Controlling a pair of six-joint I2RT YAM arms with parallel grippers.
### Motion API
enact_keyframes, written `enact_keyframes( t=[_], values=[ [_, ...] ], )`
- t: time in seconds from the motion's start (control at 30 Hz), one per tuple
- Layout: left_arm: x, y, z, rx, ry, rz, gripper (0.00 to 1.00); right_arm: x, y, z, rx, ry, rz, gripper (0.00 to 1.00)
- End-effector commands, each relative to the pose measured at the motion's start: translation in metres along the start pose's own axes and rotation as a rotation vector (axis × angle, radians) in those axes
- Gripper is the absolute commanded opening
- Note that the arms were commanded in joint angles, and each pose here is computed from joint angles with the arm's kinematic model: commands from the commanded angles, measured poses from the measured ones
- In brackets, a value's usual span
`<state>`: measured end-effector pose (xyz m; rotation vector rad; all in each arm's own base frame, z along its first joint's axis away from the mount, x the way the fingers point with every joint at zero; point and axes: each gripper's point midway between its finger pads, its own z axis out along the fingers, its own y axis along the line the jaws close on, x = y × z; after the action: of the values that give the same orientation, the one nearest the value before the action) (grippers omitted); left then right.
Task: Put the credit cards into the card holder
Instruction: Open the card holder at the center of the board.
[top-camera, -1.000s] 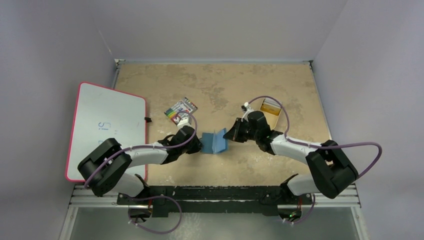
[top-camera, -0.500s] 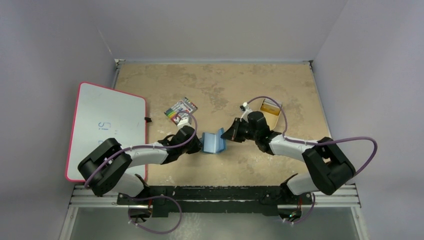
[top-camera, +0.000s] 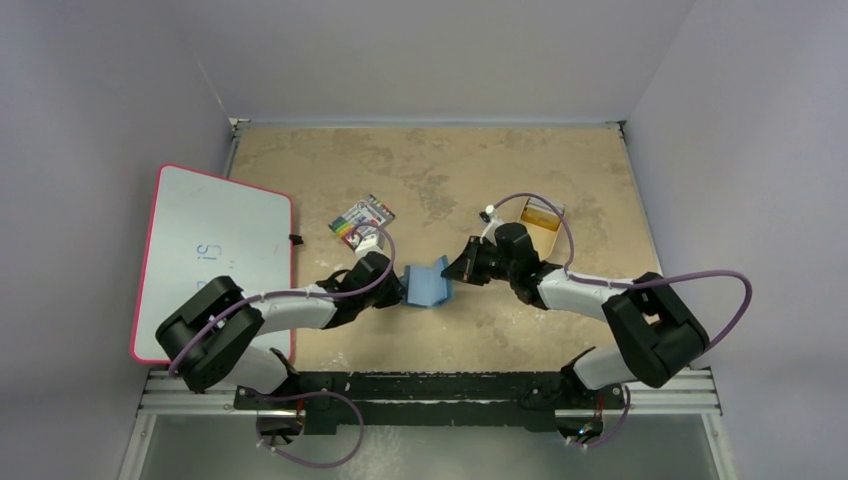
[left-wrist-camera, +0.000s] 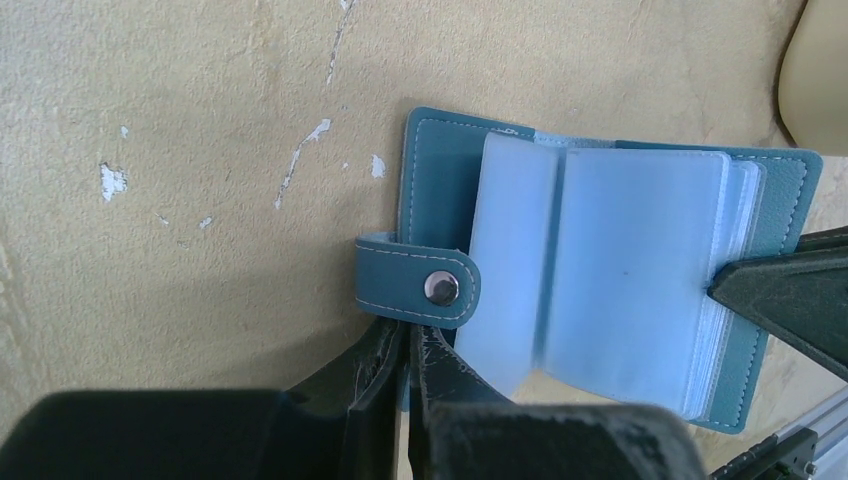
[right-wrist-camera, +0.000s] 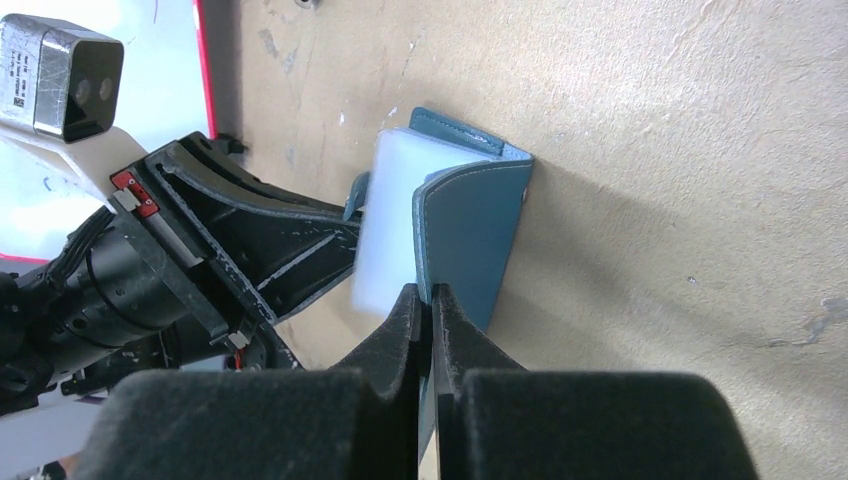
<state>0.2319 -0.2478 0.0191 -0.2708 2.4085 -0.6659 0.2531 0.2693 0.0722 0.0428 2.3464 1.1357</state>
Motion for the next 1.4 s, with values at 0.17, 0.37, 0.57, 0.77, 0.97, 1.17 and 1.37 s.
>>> enact_keyframes(
  t=[0.17,0.37,0.57,0.77,0.97,1.17,1.37],
  values=[
    [-0.004,-0.007,-0.008,0.015,-0.007,-0.004,0.19,0.000,-0.003,0.001,0.029,0.021,-0.019,0.00],
    [-0.027,-0.023,-0.028,0.042,-0.040,-0.031,0.31,0.001,-0.006,-0.004,0.086,0.058,-0.015,0.00],
    [-0.048,-0.040,-0.047,0.116,-0.068,-0.057,0.39,-0.004,-0.001,-0.007,0.083,0.044,-0.034,0.00],
    [-0.044,-0.049,-0.042,0.133,-0.025,-0.015,0.42,-0.007,0.004,-0.009,0.067,0.036,-0.035,0.19],
    [-0.038,-0.028,-0.028,0.045,-0.015,0.028,0.44,-0.003,0.003,-0.009,0.059,0.042,-0.029,0.22],
    [-0.031,-0.010,-0.020,-0.021,-0.006,0.063,0.44,-0.010,0.006,-0.014,0.062,0.002,-0.030,0.24],
    [-0.025,-0.003,-0.016,-0.034,0.006,0.068,0.44,-0.012,-0.001,-0.013,0.096,-0.011,-0.045,0.22]
  ],
)
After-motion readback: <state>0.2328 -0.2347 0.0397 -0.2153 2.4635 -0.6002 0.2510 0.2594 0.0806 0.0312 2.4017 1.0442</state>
